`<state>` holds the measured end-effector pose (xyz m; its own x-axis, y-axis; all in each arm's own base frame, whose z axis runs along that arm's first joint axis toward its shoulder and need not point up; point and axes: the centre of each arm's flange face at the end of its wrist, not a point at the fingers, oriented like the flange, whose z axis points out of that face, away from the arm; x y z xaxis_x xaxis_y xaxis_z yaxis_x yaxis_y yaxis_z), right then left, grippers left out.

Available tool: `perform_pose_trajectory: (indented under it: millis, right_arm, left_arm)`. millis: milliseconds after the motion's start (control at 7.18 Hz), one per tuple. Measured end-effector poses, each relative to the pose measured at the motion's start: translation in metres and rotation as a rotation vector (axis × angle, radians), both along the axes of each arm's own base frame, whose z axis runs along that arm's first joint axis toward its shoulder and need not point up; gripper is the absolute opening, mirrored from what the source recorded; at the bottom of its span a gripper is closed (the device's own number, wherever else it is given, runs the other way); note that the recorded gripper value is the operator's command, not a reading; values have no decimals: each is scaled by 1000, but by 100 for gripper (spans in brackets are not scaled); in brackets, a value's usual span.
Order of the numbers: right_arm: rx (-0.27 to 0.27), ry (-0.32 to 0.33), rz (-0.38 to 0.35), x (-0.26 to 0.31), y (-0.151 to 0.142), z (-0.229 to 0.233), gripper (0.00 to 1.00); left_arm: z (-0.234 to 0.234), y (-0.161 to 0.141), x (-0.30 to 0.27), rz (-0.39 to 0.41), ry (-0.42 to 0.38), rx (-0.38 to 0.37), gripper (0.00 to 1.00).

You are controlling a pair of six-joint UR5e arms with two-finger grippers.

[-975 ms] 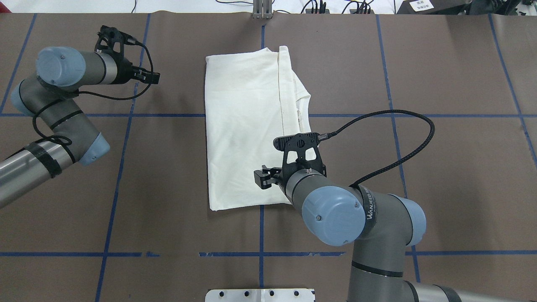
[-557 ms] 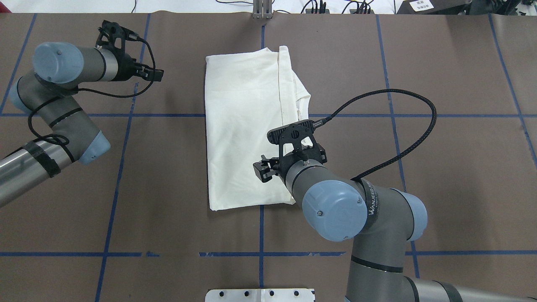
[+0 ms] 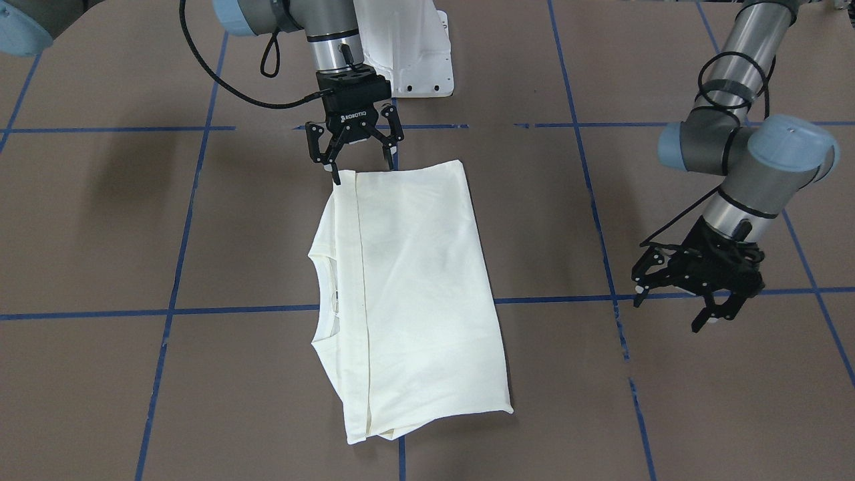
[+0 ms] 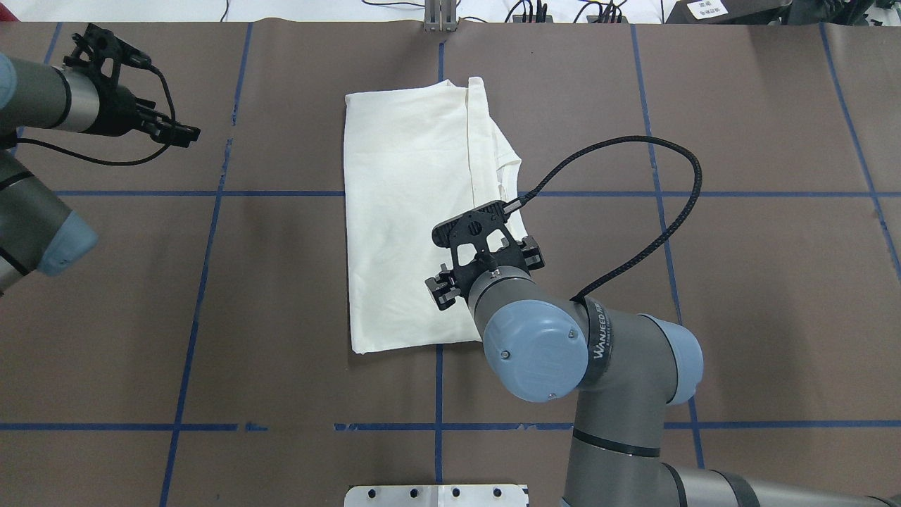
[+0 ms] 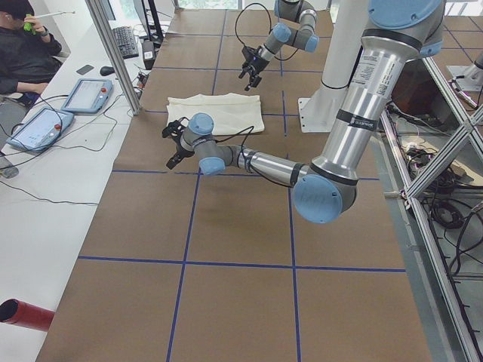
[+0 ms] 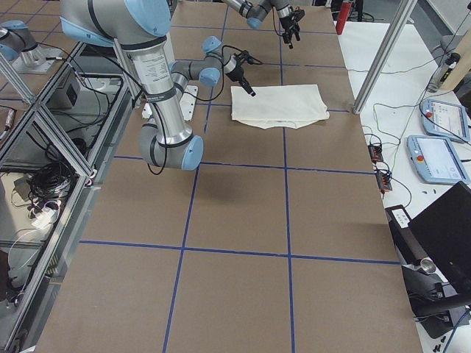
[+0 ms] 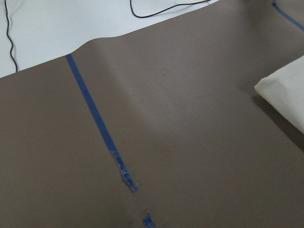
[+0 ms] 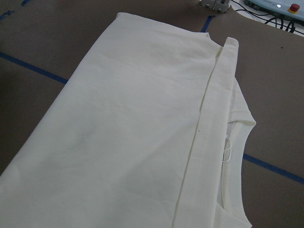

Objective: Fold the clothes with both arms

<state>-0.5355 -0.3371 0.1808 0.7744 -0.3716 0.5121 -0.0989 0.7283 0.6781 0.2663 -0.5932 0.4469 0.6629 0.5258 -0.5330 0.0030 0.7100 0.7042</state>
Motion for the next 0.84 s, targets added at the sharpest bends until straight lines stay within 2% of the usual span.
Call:
perform_pose_trajectory:
  millis: [418, 557, 836]
  right_arm:
    - [111, 277, -162, -32, -3, 10, 96]
    - [138, 330, -210, -43, 2, 19, 93]
    - [162, 375, -280, -61, 26, 30, 87]
  left_arm:
    - [-9, 17, -18, 24, -35, 23, 100]
    - [-8, 18, -18, 25, -36, 22, 100]
    - [-8, 18, -17, 28, -35, 22, 100]
